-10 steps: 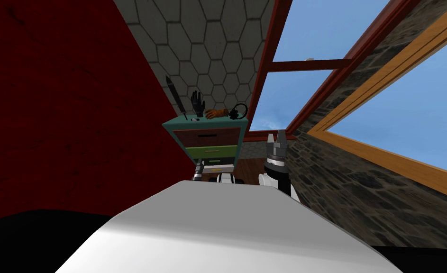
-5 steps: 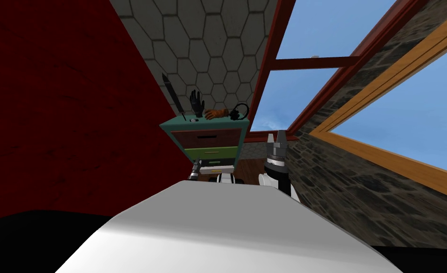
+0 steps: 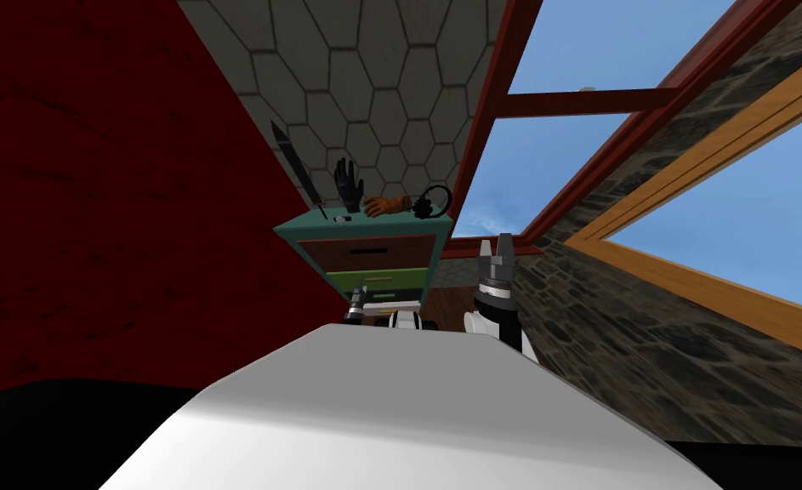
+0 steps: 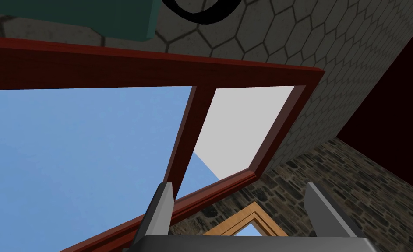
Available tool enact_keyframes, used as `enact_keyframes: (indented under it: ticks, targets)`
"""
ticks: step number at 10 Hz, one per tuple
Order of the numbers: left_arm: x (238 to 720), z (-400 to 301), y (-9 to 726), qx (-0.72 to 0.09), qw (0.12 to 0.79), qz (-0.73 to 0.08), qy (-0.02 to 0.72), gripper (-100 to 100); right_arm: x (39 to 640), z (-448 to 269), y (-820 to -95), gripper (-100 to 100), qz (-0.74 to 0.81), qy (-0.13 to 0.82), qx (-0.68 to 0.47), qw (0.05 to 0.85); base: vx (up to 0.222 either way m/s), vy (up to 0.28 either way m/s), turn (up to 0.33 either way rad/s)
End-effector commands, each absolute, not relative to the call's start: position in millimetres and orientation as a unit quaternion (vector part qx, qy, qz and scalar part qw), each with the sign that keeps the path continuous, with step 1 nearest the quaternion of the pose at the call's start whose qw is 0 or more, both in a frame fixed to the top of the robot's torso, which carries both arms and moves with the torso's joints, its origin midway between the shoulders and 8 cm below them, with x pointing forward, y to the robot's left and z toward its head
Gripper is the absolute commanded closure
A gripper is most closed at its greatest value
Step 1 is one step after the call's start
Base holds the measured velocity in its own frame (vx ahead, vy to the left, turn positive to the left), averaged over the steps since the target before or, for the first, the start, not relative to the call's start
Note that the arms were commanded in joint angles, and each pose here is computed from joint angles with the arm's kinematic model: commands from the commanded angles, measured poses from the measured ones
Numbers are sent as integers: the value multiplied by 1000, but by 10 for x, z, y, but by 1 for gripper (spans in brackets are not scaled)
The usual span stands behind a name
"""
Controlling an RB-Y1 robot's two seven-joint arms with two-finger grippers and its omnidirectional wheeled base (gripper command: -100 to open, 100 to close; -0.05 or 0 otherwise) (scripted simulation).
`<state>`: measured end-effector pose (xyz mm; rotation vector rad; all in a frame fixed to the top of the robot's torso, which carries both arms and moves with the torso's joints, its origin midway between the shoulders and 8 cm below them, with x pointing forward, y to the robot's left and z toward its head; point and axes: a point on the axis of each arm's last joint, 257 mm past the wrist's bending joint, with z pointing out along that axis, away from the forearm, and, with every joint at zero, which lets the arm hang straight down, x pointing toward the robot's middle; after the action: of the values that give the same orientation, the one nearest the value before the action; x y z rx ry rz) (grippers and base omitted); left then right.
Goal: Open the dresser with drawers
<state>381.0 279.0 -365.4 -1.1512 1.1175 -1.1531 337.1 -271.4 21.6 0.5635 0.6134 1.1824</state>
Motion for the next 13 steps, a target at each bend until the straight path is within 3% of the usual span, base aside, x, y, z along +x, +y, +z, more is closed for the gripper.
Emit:
enact_keyframes:
  ticks: [1, 5, 6, 13]
  targets:
    - [3835, -3651, 2628, -500, 544, -496, 456, -100, 3372, 216, -2714, 0, 541, 281, 258, 750, -6, 2, -2]
    - [3936, -3594, 2671, -497, 545, -495, 458, -100, 3371, 215, -2714, 0, 541, 281, 258, 750, 30, 2, 0]
    - [3867, -3642, 2663, -498, 545, -495, 459, 100, 3371, 216, -2714, 0, 541, 281, 258, 750, -21, 2, 0]
    - [3874, -3590, 2634, -498, 540, -496, 464, 100, 3372, 216, -2714, 0, 541, 281, 258, 750, -136, -12, 14]
